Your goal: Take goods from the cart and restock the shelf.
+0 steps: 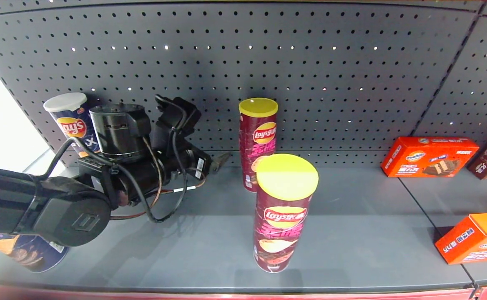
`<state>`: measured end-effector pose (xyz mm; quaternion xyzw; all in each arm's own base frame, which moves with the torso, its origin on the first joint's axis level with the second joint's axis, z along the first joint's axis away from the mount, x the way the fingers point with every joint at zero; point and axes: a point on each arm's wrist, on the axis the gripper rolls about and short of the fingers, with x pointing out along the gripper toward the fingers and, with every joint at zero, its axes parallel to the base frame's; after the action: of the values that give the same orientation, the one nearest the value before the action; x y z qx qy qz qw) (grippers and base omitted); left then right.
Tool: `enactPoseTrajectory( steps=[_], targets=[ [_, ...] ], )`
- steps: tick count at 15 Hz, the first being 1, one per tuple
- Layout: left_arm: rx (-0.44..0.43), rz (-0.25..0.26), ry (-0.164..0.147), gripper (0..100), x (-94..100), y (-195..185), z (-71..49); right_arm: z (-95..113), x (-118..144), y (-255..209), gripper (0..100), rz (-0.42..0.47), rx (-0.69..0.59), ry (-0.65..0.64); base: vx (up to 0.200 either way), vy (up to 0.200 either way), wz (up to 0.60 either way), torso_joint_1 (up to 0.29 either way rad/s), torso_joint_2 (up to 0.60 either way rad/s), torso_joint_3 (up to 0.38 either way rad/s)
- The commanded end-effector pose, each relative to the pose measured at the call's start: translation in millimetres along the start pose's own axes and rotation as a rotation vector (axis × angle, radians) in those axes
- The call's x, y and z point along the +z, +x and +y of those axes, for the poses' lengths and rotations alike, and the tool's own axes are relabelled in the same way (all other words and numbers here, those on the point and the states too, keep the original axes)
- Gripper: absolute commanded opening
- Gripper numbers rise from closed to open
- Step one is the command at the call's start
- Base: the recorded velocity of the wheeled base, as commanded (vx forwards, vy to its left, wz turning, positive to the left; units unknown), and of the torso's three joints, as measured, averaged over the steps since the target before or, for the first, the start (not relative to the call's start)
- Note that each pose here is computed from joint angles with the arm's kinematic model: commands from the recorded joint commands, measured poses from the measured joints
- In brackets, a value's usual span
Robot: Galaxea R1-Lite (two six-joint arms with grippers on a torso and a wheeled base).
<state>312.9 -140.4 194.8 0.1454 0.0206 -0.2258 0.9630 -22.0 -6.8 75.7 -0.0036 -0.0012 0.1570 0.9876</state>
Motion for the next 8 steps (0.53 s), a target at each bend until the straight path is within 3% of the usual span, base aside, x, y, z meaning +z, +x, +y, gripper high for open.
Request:
enactPoseTrajectory(
  steps=[1,8],
  targets=[
    [0.014,0.025,0.012,100,-6.9,6.1,-2.5,0.0,0.0,0.1,100,0.001,0.001,0.0,0.0,0.0,0.0,0.0,0.0,0.0],
    [-0.012,0.04,0.015,100,-19.4,19.4,-15.4,0.0,0.0,0.1,100,0.001,0.001,0.0,0.0,0.0,0.0,0.0,0.0,0.0]
  ],
)
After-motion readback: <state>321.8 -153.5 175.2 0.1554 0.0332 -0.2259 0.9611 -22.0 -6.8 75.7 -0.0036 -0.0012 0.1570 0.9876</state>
